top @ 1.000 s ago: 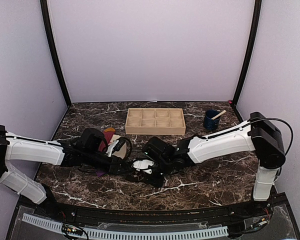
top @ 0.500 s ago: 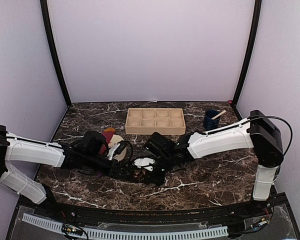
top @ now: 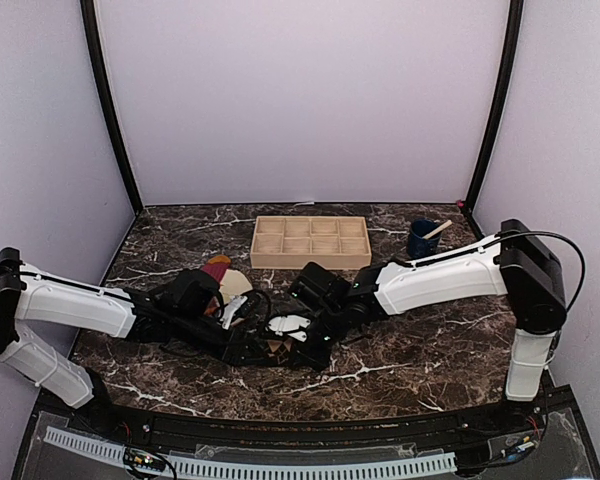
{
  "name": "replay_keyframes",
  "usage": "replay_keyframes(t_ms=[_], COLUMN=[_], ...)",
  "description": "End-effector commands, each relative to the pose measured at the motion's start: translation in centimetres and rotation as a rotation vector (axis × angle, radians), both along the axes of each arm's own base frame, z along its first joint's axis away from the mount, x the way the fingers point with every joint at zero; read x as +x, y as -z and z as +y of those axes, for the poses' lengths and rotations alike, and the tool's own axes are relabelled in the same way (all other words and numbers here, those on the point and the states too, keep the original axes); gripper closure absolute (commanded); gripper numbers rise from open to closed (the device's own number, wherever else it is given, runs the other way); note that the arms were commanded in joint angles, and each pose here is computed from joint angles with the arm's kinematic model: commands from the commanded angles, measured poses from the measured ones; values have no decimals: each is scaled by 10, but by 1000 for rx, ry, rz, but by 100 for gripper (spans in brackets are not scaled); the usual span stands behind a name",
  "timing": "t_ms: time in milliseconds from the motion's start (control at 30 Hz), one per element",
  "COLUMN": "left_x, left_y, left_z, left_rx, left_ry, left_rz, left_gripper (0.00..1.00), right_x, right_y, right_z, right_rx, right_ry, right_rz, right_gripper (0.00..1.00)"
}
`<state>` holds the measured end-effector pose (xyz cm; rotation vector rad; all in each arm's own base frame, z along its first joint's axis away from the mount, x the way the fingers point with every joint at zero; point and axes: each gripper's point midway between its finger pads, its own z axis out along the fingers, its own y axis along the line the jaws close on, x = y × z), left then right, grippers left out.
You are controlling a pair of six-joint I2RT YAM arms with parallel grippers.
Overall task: Roll the socks
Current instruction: Roll the sock at the center of the board.
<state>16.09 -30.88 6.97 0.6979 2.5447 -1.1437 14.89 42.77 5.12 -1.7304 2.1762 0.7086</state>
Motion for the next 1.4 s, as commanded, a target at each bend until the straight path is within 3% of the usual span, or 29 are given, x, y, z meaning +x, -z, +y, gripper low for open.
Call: replay_keyframes(t_ms=[0, 133, 333, 567, 733, 867, 1367], left_x=[-1, -1, -3, -4, -2, 0, 8], left_y=[-6, -6, -4, 4, 10, 12, 10], left_z=[-4, -4, -5, -3, 0, 2, 9], left_rx=[-2, -4, 0, 37, 86, 114, 99], left_ry=[16, 19, 26, 17, -22, -72, -218], left_rz=[-12, -12, -1, 33, 86, 140, 331], left_gripper=[61, 73, 100, 100, 100, 100, 100], right_x=[5, 5, 5, 8, 14, 20, 7], right_y=[-4, -2, -2, -2, -6, -13, -16], right_z=[8, 8, 8, 7, 1, -5, -5], right_rx=[24, 22, 20, 21, 39, 54, 42], right_ry=[1, -2, -2, 12, 45, 70, 9], right_rz=[9, 14, 14, -4, -53, -147, -469], right_gripper=[100, 100, 100, 100, 72, 62, 58])
